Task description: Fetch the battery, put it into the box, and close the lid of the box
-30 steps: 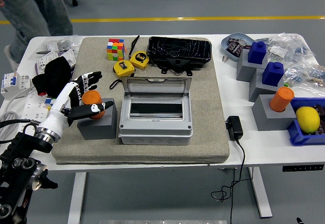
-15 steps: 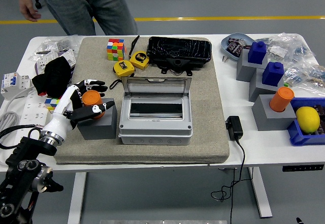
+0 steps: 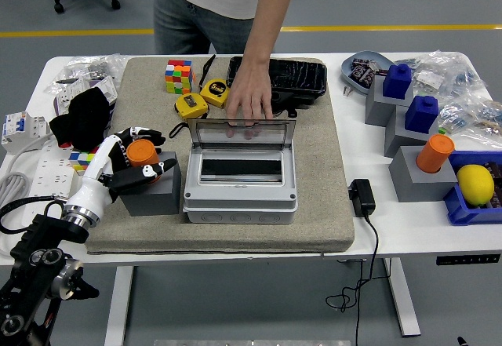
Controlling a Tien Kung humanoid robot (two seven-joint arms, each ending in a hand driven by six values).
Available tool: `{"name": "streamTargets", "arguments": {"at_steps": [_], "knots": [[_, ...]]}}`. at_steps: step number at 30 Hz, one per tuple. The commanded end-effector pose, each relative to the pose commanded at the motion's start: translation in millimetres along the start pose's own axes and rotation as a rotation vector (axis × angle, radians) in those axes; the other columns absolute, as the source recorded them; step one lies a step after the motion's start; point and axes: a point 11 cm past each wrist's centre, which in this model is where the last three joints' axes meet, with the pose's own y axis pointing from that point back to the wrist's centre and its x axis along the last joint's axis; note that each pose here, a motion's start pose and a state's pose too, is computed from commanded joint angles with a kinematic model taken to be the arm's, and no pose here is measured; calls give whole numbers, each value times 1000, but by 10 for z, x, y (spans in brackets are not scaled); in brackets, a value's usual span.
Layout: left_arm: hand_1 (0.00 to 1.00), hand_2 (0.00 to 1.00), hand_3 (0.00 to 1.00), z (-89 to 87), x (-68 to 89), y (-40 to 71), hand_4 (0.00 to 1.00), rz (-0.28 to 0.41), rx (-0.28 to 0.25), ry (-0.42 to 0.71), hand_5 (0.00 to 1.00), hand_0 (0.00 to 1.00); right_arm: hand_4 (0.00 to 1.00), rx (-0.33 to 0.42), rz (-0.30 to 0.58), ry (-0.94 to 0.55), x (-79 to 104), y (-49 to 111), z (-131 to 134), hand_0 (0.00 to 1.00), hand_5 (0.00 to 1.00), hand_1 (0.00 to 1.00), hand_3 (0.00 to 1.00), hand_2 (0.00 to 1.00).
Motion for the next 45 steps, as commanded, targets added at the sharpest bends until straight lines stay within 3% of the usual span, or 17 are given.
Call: {"name": "streamTargets", "arguments": {"at_steps": [9, 10, 21, 22, 27, 28, 45], "knots": [[660, 557, 520, -2, 10, -4, 998, 8, 3, -10, 2, 601, 998, 1, 0, -3, -3, 0, -5, 806, 998, 729, 781, 738], [648, 528, 505, -2, 11, -4, 998, 9, 3, -11, 2, 529, 998, 1, 0, -3, -4, 0, -5, 806, 998, 729, 781, 738], [602, 485, 486, -10, 25, -4, 998, 24, 4, -4, 2, 473, 998, 0, 0, -3, -3, 0, -1, 806, 998, 730, 781, 738], [488, 449, 459, -10, 27, -5, 998, 27, 3, -3, 2, 389, 998, 0, 0, -3, -2, 0, -1, 806, 998, 729, 781, 738], [488, 449, 459, -2, 32, -8, 998, 37, -2, -1, 2, 389, 998, 1, 0, -4, -1, 0, -5, 806, 998, 729, 781, 738], [444, 424, 428, -1, 33, -8, 998, 39, -3, -1, 2, 312, 998, 1, 0, -4, -2, 0, -5, 805, 998, 730, 781, 738], [437, 408, 406, -20, -19, -9, 998, 44, -5, 3, 2, 303, 998, 1, 1, -2, 3, 0, -7, 805, 998, 729, 782, 738]]}}
